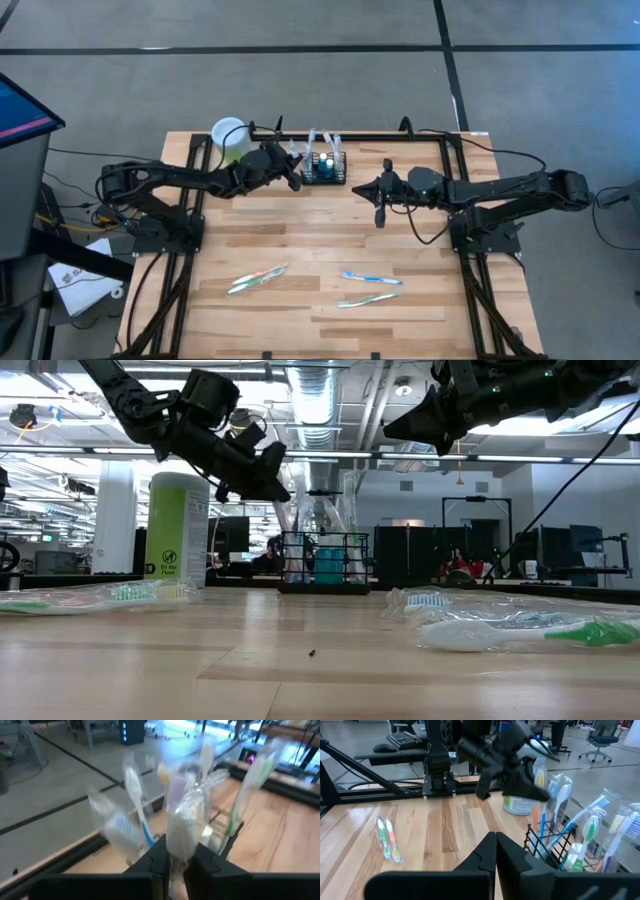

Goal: Pick & Place toothbrushing station
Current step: Put the orange toothbrush into the black wire organizer

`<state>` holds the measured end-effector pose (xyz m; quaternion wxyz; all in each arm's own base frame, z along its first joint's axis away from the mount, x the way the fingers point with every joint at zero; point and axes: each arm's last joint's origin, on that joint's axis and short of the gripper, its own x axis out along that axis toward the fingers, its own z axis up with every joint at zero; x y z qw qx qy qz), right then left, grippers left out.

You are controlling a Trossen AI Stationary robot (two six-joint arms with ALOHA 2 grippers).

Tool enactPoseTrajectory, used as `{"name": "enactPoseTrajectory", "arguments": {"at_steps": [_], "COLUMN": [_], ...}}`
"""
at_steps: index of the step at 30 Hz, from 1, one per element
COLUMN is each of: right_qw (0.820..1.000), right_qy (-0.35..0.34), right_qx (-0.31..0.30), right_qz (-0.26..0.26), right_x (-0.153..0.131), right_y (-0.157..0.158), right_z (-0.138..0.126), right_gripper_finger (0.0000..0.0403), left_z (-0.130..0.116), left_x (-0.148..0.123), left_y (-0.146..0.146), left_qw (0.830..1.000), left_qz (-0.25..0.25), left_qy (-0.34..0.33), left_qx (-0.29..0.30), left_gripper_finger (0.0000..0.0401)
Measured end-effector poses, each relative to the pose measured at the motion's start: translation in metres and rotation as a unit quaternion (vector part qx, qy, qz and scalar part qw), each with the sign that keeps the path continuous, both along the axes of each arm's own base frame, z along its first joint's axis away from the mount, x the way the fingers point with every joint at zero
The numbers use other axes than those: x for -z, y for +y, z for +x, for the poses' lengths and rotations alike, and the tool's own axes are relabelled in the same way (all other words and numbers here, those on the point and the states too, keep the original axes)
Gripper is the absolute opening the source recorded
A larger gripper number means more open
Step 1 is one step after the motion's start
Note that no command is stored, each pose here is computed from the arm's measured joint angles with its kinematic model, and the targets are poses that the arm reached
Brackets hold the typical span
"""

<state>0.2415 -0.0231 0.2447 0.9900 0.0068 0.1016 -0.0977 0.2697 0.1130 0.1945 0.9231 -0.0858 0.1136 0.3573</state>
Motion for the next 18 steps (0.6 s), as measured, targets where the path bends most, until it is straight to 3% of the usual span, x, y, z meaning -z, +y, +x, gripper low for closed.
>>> {"name": "enactPoseTrajectory", "arguments": {"at_steps": [7,18], "right_qw": [1.0,1.0], "right_qy": [-0.001,0.014], "right_qx": [0.0,0.0], "right_qz": [0.0,0.001], "right_x": [0.0,0.003], "right_y": [0.0,0.0], "right_z": [0.0,-0.001], "right_gripper_finger": [0.0,0.0], "left_z": [0.003,-0.003], "left_x": [0.014,-0.006], "left_y": [0.012,0.01], "left_qw": [1.0,0.999], "left_qz": [-0.001,0.02], "left_qy": [0.003,-0.023], "left_qx": [-0.017,-0.016], "left_gripper_finger": [0.005,0.0107]}}
